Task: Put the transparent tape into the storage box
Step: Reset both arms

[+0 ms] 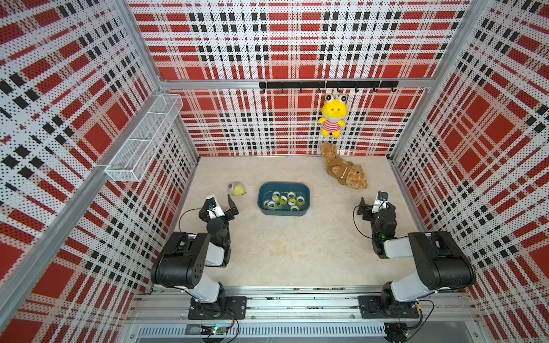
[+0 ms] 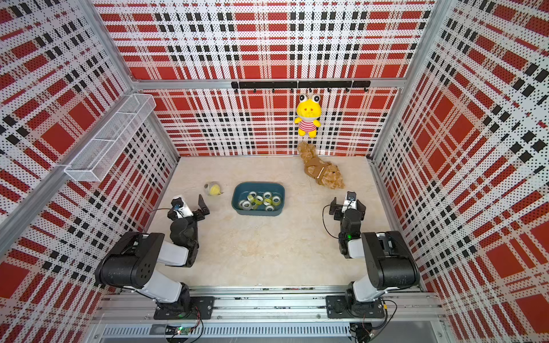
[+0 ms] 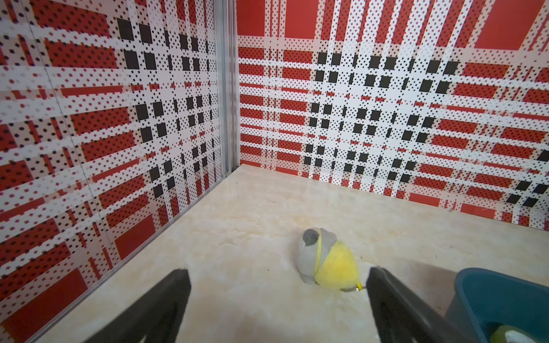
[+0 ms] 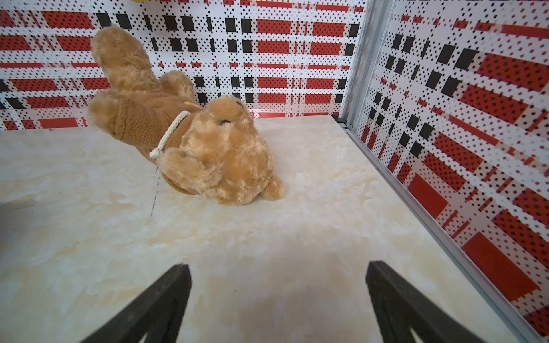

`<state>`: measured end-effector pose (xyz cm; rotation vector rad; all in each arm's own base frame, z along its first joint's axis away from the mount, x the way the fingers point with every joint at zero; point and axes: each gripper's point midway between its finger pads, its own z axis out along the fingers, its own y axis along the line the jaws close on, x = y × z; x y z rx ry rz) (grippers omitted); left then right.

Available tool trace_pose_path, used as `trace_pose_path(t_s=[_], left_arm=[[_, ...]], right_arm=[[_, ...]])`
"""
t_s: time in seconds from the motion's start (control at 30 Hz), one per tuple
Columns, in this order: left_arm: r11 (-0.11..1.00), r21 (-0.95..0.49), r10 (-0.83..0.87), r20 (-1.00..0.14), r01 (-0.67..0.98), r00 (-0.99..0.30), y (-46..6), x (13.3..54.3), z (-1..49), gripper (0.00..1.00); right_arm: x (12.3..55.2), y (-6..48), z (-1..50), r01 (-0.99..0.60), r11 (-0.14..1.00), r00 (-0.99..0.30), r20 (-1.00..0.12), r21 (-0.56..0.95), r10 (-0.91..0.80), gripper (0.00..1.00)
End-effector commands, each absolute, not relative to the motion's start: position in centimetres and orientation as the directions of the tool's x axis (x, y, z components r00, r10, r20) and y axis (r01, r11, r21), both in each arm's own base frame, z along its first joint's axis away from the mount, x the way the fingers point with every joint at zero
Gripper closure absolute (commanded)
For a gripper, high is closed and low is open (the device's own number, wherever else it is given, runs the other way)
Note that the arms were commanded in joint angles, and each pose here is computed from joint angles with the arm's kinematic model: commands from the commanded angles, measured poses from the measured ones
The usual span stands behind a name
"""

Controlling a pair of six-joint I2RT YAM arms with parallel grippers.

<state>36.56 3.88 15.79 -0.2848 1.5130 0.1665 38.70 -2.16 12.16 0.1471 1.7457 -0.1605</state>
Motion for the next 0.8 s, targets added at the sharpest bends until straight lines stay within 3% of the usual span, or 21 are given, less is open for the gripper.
trace_pose_path(t_s=[0.0, 0.77], left_arm=[[0.96, -0.069, -0.058, -0.997, -0.27, 0.047, 3.7, 36.86, 15.72, 0.01], [0.962, -0.068, -0.06, -0.997, -0.265, 0.038, 3.69, 36.97, 15.56, 0.01]], right_arm=[[38.76, -2.26, 12.53, 0.189, 0.982, -0.161, -0.987, -0.013, 0.018, 0.0], [38.75, -2.23, 12.52, 0.189, 0.982, -0.161, -0.987, -0.013, 0.017, 0.0]])
